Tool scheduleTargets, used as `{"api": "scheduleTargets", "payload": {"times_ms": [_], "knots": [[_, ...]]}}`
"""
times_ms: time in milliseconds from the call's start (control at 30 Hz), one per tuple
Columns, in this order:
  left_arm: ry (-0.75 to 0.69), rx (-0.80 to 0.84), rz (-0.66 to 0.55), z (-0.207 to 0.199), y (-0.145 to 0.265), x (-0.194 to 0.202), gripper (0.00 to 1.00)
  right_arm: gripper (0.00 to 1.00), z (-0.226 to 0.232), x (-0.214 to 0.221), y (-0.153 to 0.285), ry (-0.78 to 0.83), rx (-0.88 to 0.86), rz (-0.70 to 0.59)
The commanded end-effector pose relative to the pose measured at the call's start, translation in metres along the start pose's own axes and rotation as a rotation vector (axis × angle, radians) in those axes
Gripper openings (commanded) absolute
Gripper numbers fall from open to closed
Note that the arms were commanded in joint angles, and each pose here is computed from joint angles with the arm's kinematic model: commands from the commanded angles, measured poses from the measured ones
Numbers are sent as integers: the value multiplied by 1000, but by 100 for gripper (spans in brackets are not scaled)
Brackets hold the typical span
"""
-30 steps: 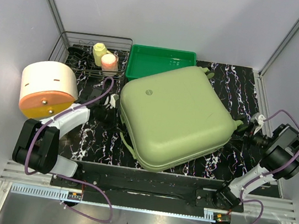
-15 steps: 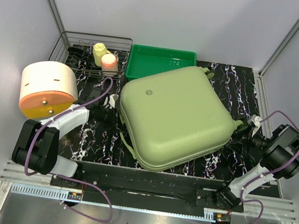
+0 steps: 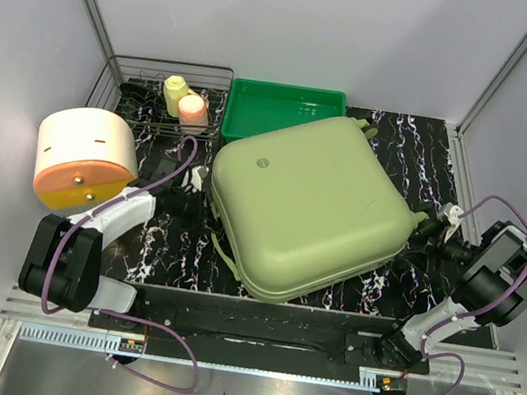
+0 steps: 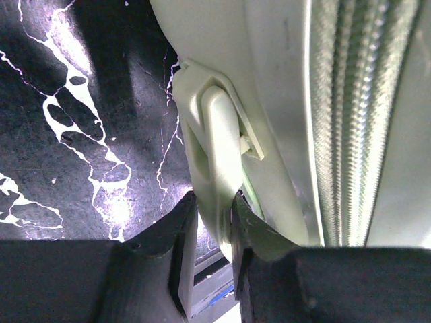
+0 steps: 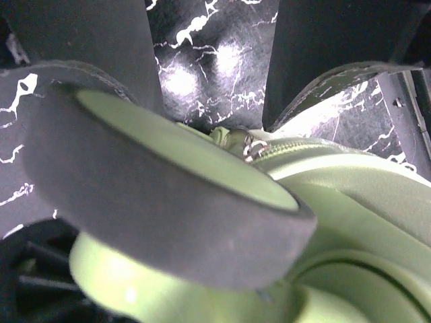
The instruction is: Open, take out, and arrange the luggage
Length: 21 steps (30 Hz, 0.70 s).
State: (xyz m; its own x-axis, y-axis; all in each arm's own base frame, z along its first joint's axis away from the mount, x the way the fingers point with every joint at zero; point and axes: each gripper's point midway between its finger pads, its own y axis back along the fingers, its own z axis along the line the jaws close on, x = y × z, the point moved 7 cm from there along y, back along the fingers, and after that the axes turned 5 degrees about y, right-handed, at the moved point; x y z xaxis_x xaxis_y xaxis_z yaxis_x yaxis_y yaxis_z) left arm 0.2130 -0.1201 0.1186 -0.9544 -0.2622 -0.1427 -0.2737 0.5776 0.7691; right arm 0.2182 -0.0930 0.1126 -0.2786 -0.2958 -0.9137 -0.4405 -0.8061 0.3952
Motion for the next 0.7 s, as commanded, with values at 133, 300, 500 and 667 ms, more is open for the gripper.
{"api": "scheduleTargets", "payload": {"times_ms": [133, 300, 500, 667], "knots": [[-61, -91, -51, 19, 3, -1, 0, 58, 6, -35, -12, 382, -75, -139], [-54, -94, -52, 21, 2, -1, 0, 45, 9, -34, -14, 416, -89, -134], [-51, -98, -51, 22, 3, -4, 0, 1, 7, -38, -13, 434, -70, -145], [-53, -102, -52, 22, 5, -6, 0, 0, 8, -39, -11, 458, -88, -120]]}}
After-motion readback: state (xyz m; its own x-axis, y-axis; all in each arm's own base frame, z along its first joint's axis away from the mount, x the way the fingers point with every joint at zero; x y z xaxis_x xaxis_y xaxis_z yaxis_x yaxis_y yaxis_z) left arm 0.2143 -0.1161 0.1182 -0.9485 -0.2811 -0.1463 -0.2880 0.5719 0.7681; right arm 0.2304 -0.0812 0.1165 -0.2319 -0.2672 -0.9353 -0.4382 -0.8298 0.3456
